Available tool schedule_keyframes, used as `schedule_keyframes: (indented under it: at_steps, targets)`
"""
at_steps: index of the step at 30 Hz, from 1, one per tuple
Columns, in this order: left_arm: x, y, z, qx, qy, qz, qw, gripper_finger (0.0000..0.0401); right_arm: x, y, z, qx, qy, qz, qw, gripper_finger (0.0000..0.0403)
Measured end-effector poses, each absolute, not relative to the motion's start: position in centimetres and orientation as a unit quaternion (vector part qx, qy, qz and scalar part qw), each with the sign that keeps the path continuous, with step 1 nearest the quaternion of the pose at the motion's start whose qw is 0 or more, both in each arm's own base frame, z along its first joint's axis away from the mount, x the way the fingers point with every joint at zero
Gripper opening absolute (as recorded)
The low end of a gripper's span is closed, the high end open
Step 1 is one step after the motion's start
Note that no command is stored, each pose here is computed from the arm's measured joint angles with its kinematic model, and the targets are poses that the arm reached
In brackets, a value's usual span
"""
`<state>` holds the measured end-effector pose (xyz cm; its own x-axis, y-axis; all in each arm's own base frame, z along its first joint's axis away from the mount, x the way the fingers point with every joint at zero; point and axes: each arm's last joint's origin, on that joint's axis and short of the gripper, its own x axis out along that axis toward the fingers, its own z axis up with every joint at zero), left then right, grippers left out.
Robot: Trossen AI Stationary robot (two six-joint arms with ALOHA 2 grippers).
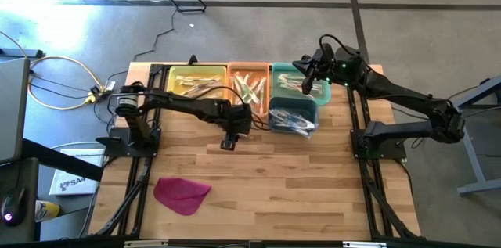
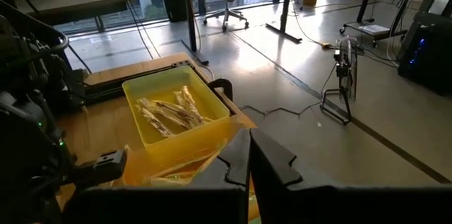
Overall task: Pick & Place Toothbrushes
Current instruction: Put the violet toothbrush into the yellow bin
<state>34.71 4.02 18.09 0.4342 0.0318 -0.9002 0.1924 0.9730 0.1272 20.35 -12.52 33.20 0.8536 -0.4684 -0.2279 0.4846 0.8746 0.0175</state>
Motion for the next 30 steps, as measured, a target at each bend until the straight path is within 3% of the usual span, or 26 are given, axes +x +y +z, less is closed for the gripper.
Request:
schedule_keyframes:
  at_steps: [11,30]
  targets:
    - [35.2,4.1,15.6,0.1,0.56,-0.052,0.821,0.0175,20.8,-12.8,32.6,0.041,0.122,-0.247,0.96,0.0003]
    - [35.3,4.0,15.2,0.048,0.564,-0.047,0.823,0.0174,21.7,-13.3,31.5,0.048,0.146,-0.244,0.958,0.0003]
